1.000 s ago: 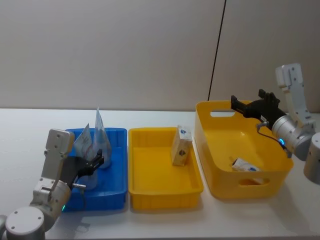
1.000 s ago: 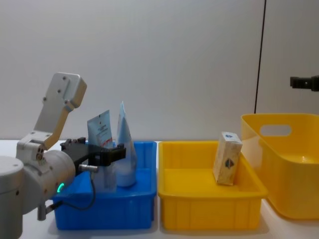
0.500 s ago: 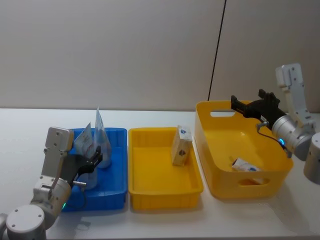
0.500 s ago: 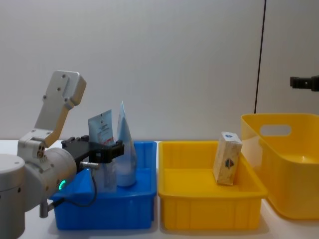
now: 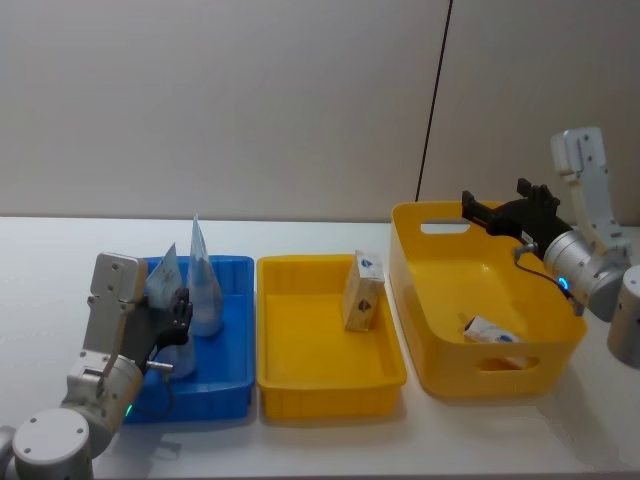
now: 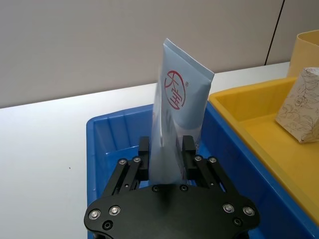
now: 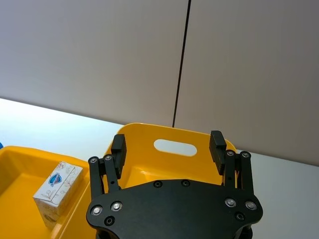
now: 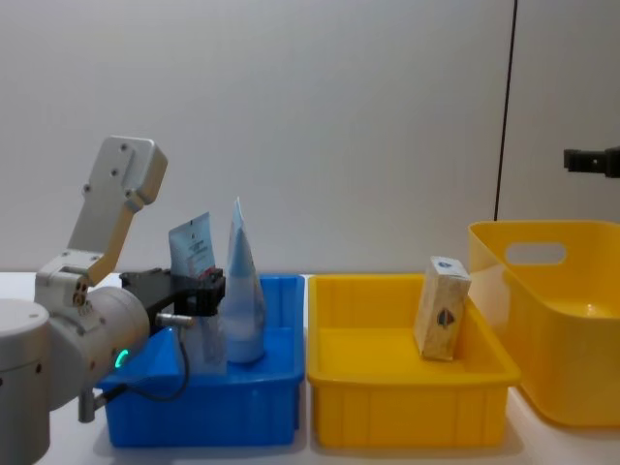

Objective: Bimanual collaborative sorting of washing and personal care products

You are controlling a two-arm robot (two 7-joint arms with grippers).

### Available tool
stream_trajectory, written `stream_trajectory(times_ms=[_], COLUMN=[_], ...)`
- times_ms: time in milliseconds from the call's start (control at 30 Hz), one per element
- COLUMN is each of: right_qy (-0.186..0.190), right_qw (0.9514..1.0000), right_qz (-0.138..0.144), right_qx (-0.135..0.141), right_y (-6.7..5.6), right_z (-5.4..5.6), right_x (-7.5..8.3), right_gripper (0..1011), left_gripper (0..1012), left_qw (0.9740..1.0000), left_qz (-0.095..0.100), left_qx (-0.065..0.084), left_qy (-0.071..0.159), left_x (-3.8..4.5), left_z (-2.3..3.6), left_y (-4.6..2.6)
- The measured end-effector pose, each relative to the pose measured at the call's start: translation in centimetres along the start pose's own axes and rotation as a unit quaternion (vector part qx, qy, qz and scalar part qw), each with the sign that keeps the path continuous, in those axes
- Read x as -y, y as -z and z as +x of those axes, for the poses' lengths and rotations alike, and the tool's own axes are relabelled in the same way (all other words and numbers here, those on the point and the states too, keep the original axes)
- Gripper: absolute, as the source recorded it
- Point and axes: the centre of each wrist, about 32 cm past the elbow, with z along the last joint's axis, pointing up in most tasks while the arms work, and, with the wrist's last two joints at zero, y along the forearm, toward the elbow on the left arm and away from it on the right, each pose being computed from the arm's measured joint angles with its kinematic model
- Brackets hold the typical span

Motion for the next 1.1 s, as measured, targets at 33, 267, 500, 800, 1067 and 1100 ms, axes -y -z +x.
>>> stream_trajectory(times_ms=[33, 267, 500, 800, 1067, 1100], right_qy=[0.000, 0.000, 0.000, 0.000, 0.000, 0.000], right_qw=[1.0000, 1.0000, 1.0000, 1.0000, 1.0000, 1.0000], right_qz=[0.000, 0.000, 0.000, 0.000, 0.000, 0.000], right_qx=[0.000, 0.000, 0.000, 0.000, 0.000, 0.000], right_y=[0.00, 0.00, 0.00, 0.00, 0.00, 0.00], right_z=[0.00, 0.00, 0.00, 0.00, 0.00, 0.00], right_x=[0.00, 0.00, 0.00, 0.00, 0.00, 0.00], right_gripper=[1002, 1002, 1002, 1002, 1002, 1002], left_gripper=[383, 276, 245, 234, 234, 234], left_qw=[1.0000, 1.0000, 1.0000, 1.0000, 1.0000, 1.0000], left_qz=[0.000, 0.000, -0.001, -0.001, -0.001, -0.001], left_qx=[0.000, 0.000, -0.001, -0.001, -0.001, 0.000], left_qy=[0.000, 0.000, 0.000, 0.000, 0.000, 0.000], left_x=[0.00, 0.02, 0.04, 0.05, 0.05, 0.05], left_z=[0.00, 0.01, 0.00, 0.00, 0.00, 0.00], left_y=[0.00, -0.01, -0.02, -0.02, -0.02, -0.03])
